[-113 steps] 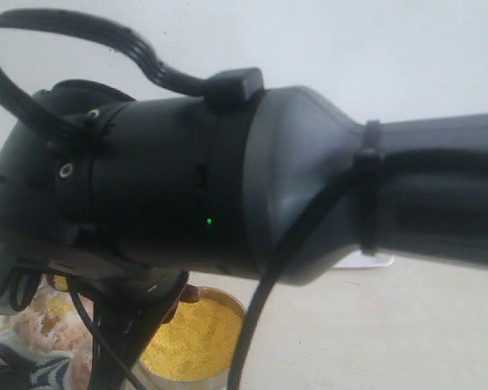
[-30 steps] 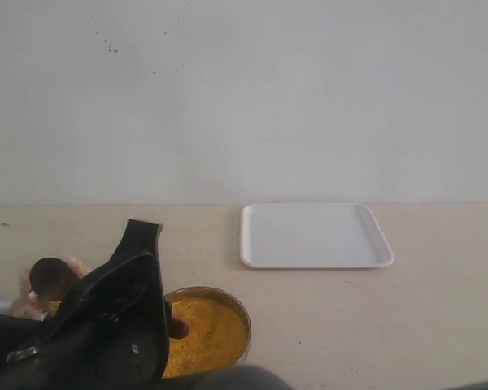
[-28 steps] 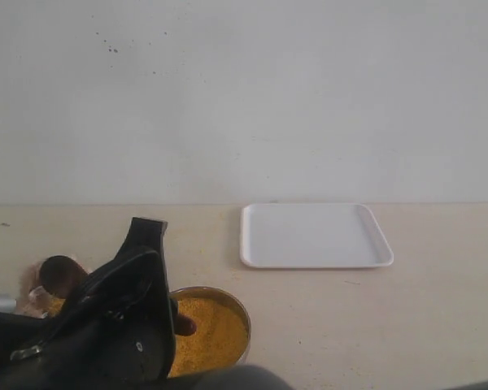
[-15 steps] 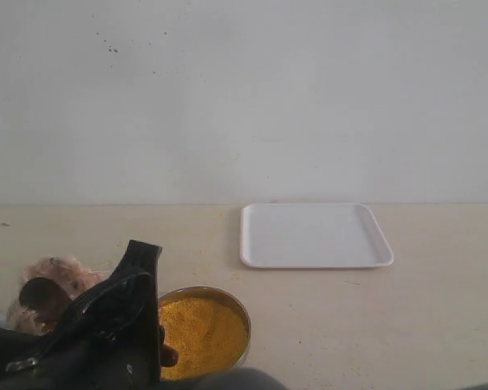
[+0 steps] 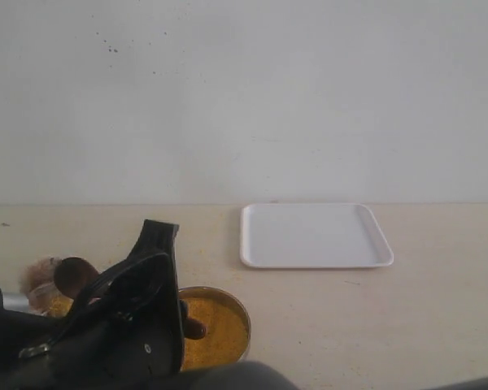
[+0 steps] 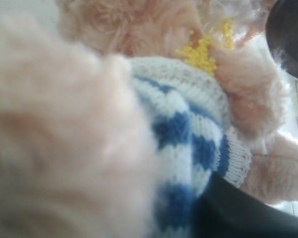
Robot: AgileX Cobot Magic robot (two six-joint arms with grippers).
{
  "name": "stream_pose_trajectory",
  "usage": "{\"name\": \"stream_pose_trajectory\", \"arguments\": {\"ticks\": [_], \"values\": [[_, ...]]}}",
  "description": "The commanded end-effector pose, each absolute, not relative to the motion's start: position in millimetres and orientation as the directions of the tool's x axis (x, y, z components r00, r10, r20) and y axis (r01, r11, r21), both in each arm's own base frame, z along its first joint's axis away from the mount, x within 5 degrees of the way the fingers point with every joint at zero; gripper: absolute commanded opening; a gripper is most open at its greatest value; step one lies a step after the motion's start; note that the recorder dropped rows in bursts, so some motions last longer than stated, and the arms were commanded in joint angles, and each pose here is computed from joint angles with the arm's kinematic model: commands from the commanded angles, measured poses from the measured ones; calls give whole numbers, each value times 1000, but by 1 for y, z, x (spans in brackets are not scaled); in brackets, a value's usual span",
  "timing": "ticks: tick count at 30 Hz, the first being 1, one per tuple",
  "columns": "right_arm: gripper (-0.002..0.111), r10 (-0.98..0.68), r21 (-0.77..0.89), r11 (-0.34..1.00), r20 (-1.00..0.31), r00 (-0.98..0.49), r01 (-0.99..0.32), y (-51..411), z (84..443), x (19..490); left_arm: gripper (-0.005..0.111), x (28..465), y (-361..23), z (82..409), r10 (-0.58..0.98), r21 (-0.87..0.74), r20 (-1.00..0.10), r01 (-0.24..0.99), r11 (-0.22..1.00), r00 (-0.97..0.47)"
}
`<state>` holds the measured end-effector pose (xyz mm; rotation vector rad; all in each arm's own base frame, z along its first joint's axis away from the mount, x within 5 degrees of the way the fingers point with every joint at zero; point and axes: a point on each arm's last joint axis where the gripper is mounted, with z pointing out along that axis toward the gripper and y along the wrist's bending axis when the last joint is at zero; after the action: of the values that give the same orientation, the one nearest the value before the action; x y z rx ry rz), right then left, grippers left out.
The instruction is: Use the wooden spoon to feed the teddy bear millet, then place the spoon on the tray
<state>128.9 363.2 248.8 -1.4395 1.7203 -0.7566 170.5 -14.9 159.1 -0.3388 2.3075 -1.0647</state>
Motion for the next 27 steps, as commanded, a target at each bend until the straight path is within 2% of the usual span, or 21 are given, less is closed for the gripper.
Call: {"name": "stream_pose_trajectory", "arguments": {"ticks": [1, 12, 18, 27], "values": [[0, -982, -843, 183, -177, -60, -506, 358, 262, 130, 4, 170, -16, 160, -462, -778, -379, 5, 629, -802], [0, -976, -824, 206, -213, -48, -528, 335, 302, 132, 4, 170, -16, 160, -462, -778, -379, 5, 629, -802], [0, -948, -719, 317, -257, -187, -618, 305, 314, 162, 4, 173, -15, 162, -503, -792, -374, -13, 610, -779], [0, -818, -470, 560, -446, -363, -683, 244, 353, 197, 4, 173, -15, 162, -500, -788, -389, -2, 616, -773]]}}
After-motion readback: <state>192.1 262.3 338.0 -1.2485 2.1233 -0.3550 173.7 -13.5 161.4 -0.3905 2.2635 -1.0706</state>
